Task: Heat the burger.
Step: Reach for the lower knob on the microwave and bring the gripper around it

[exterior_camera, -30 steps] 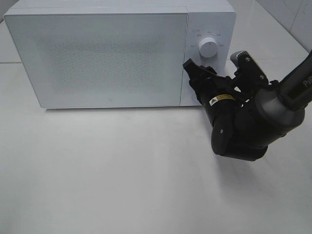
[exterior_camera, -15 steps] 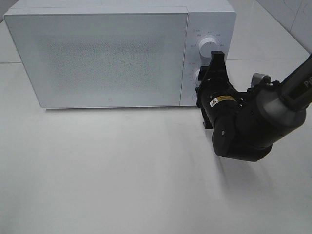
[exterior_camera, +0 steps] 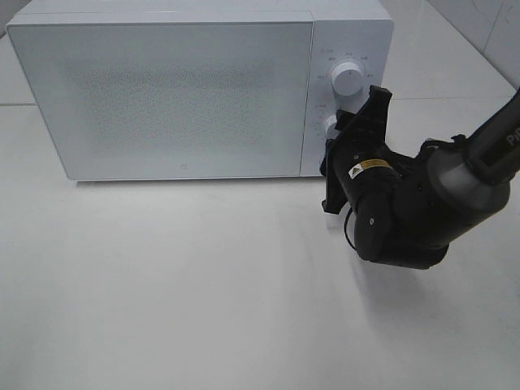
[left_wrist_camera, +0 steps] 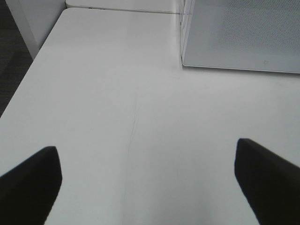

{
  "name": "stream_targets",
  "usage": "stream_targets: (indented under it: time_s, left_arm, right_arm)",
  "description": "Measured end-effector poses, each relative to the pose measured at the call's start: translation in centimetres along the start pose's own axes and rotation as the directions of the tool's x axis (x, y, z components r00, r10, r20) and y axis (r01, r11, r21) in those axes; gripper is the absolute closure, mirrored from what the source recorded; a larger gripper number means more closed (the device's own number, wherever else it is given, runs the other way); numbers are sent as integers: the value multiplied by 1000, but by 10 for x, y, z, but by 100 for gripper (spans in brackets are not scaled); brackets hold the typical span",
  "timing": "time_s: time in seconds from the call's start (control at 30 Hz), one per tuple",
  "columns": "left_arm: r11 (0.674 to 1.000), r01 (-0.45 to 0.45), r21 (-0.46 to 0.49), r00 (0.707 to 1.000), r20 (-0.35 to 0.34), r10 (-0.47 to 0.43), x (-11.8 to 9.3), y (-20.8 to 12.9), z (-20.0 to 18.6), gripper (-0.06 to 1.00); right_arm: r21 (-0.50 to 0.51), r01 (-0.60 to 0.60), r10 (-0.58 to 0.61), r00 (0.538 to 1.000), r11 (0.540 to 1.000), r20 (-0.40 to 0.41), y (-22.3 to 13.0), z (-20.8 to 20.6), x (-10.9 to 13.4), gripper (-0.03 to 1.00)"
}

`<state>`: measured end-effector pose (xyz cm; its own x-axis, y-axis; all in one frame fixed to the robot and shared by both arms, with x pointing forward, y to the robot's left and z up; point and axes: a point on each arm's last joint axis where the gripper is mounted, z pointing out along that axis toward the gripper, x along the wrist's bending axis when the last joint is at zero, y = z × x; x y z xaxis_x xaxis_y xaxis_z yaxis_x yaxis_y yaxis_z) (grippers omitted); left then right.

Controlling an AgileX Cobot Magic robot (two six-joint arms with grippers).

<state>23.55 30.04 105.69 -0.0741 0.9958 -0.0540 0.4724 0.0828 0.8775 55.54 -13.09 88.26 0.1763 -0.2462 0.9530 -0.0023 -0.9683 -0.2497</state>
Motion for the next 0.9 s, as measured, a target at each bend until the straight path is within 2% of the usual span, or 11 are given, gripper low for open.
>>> stream_targets:
  time_s: [0.47,0.9]
  left_arm:
    - [1000,0,0,1000,0,0,0,0,0,3]
    - [1000,0,0,1000,0,0,0,0,0,3]
  right_arm:
    - [-1,8,-8,1000,1000,0,0,0,0,53]
    - [-47,25,-25,1000,999,0,0,0,0,53]
